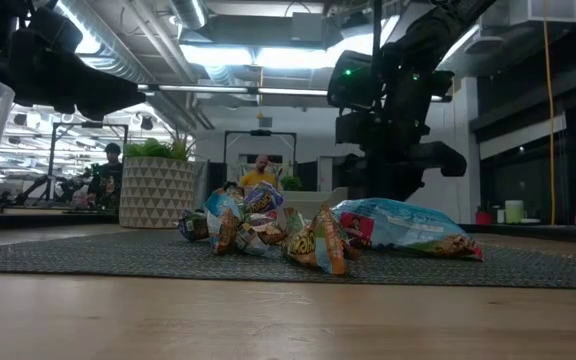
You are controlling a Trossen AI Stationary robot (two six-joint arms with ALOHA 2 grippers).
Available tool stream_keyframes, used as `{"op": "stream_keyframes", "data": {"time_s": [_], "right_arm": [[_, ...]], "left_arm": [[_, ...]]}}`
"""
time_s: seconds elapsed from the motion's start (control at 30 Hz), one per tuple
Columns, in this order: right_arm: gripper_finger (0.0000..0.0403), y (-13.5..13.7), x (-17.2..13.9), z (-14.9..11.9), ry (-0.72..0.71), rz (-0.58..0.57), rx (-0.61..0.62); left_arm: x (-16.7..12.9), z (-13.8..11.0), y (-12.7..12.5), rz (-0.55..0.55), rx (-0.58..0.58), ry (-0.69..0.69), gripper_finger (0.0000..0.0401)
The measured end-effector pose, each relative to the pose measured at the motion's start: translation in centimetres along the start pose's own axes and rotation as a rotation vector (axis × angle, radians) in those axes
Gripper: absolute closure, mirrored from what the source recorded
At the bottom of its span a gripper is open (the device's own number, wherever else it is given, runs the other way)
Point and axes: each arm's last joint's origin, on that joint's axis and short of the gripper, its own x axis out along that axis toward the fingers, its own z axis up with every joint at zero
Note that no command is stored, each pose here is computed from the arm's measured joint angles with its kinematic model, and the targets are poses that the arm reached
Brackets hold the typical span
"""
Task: Pick and place Granola Bars by type
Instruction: Put the red granola bar into the gray bin
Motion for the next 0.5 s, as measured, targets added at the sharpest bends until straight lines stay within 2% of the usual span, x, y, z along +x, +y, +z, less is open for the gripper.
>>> {"op": "stream_keyframes", "data": {"time_s": [0.1,0.27,0.37,0.5], "right_arm": [[0.0387,0.0,-0.1,0.0,-0.001,-0.001,0.001],[0.0365,-0.1,-1.1,0.1,0.048,-0.032,0.028],[0.0361,-0.4,-2.9,0.6,0.084,-0.054,0.036],[0.0386,-1.7,-6.8,2.1,0.032,-0.106,0.100]], "left_arm": [[0.0,0.0,0.0,0.000,0.000,0.000,0.0212],[0.0,0.0,0.0,0.000,0.000,0.000,0.0209],[0.0,0.0,0.0,0.000,0.000,0.000,0.0211],[0.0,0.0,0.0,0.000,0.000,0.000,0.0212]]}}
